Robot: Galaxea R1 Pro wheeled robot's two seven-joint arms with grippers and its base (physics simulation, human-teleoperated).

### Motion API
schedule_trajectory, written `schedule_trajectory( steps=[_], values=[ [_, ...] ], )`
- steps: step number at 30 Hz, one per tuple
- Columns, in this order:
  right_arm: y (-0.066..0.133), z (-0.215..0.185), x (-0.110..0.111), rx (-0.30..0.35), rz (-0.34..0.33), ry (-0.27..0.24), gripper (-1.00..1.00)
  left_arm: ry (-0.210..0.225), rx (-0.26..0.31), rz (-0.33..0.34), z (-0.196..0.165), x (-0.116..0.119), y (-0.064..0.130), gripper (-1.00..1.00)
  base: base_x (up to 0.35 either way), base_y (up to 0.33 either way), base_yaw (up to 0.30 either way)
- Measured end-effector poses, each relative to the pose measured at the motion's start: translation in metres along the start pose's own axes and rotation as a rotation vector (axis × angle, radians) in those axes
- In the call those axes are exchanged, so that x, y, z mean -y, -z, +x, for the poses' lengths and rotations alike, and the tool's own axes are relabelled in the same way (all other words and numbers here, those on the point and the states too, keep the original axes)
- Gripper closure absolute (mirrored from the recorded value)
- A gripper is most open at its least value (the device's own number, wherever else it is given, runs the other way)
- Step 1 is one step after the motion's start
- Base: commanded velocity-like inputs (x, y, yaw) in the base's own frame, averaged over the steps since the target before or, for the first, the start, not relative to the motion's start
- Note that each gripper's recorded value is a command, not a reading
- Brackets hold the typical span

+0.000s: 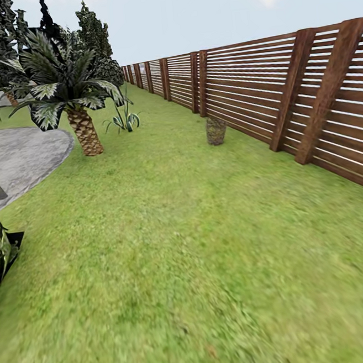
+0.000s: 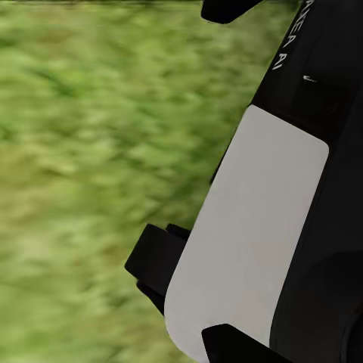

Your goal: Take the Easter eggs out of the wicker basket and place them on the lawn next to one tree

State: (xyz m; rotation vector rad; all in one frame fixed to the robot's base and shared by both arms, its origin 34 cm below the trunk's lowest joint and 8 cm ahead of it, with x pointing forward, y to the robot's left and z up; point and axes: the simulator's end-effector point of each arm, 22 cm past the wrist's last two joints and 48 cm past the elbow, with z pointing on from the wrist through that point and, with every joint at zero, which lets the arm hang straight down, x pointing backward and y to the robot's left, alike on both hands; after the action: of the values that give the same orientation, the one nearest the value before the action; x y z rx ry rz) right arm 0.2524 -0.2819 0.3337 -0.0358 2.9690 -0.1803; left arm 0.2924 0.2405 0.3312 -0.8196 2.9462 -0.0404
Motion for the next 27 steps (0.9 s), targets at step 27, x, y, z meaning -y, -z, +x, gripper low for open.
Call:
schedule_trajectory(
  steps=[27],
  values=[
    [-0.0001,-0.001,0.0008,0.003,0.001,0.0,-1.0,0.0,0.0,0.0,0.0,0.0,0.0,-1.0,0.337,0.0,0.0]
  ],
)
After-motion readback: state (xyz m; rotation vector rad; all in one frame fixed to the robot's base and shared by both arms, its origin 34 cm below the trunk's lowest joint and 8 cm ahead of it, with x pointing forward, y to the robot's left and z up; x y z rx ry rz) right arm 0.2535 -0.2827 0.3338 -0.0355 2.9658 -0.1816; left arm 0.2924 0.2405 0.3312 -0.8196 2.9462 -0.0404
